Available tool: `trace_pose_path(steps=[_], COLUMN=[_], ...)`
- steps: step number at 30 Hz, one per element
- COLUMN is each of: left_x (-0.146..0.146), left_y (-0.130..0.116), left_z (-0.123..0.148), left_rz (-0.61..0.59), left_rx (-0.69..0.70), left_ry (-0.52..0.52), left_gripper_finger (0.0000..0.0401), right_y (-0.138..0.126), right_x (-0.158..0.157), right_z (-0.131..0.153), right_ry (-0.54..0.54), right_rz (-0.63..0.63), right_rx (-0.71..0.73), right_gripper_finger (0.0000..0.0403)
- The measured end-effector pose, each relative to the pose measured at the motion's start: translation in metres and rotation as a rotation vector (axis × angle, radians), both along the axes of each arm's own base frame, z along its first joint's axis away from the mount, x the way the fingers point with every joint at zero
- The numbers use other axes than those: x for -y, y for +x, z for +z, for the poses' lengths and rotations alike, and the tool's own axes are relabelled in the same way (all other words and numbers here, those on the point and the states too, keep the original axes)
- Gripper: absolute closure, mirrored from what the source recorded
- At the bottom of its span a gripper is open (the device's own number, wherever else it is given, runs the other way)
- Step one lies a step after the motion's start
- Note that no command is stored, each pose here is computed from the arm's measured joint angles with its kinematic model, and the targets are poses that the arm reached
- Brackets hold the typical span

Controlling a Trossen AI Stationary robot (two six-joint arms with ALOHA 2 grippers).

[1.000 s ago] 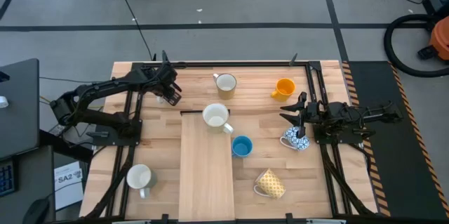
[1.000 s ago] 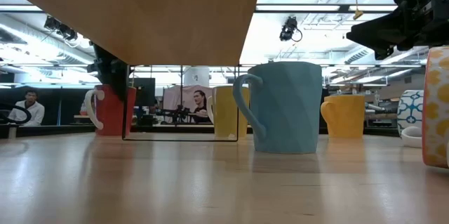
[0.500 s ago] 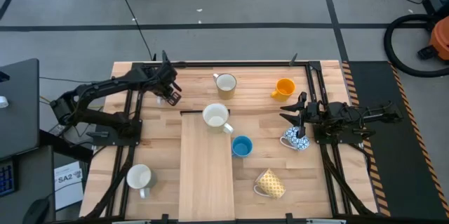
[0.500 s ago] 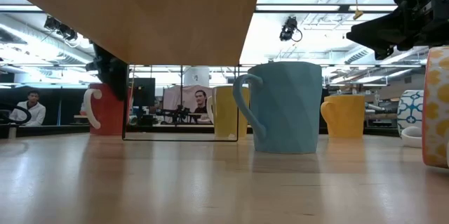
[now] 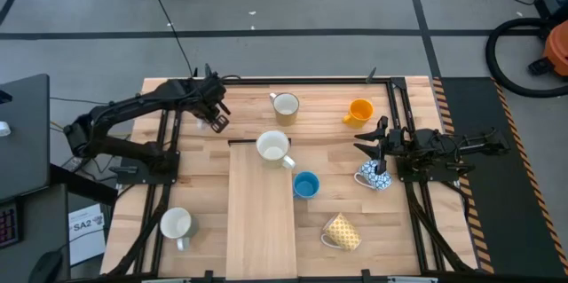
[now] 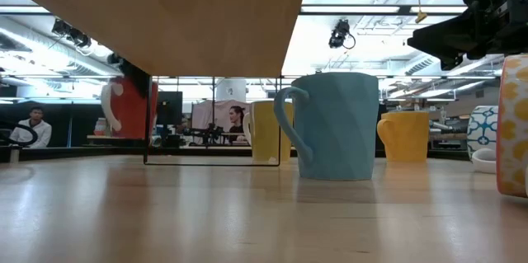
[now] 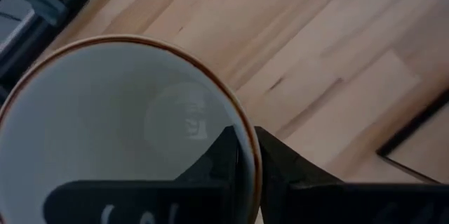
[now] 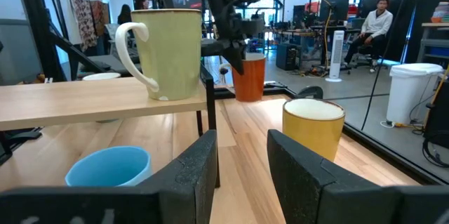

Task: Place coffee mugs
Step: Put the red mug on the shelf

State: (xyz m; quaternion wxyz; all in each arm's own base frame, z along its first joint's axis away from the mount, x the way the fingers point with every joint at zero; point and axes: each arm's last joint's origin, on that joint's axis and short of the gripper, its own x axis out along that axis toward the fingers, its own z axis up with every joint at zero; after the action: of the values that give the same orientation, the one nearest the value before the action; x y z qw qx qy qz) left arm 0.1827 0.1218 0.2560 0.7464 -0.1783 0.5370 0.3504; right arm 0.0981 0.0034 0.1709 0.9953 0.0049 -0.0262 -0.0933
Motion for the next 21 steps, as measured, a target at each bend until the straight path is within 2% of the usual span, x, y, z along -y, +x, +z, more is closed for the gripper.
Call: trace_pose_path(steps=[9,15,21], left_x=[0.024,0.046,0.074], left_y=[0.01,0.012,0.011], left_z=[0.057,0.1,0.138], left_rz=[-0.073,-0.11,-0.21], left_rx=[0.034,0.097,0.187], left_ry=[0.0,0.002,0.012], left_gripper_finger=[0.0366,0.0366,0.0366], right_y=[0.0,0.0,0.0], right_x=[0.0,0.0,0.0], right_z=[0.0,0.0,0.0], right_ry=[0.0,0.0,0.0], right_rz=[0.0,0.0,0.0], right_rx=[0.0,0.0,0.0], right_gripper_finger=[0.027,0.027,0.027])
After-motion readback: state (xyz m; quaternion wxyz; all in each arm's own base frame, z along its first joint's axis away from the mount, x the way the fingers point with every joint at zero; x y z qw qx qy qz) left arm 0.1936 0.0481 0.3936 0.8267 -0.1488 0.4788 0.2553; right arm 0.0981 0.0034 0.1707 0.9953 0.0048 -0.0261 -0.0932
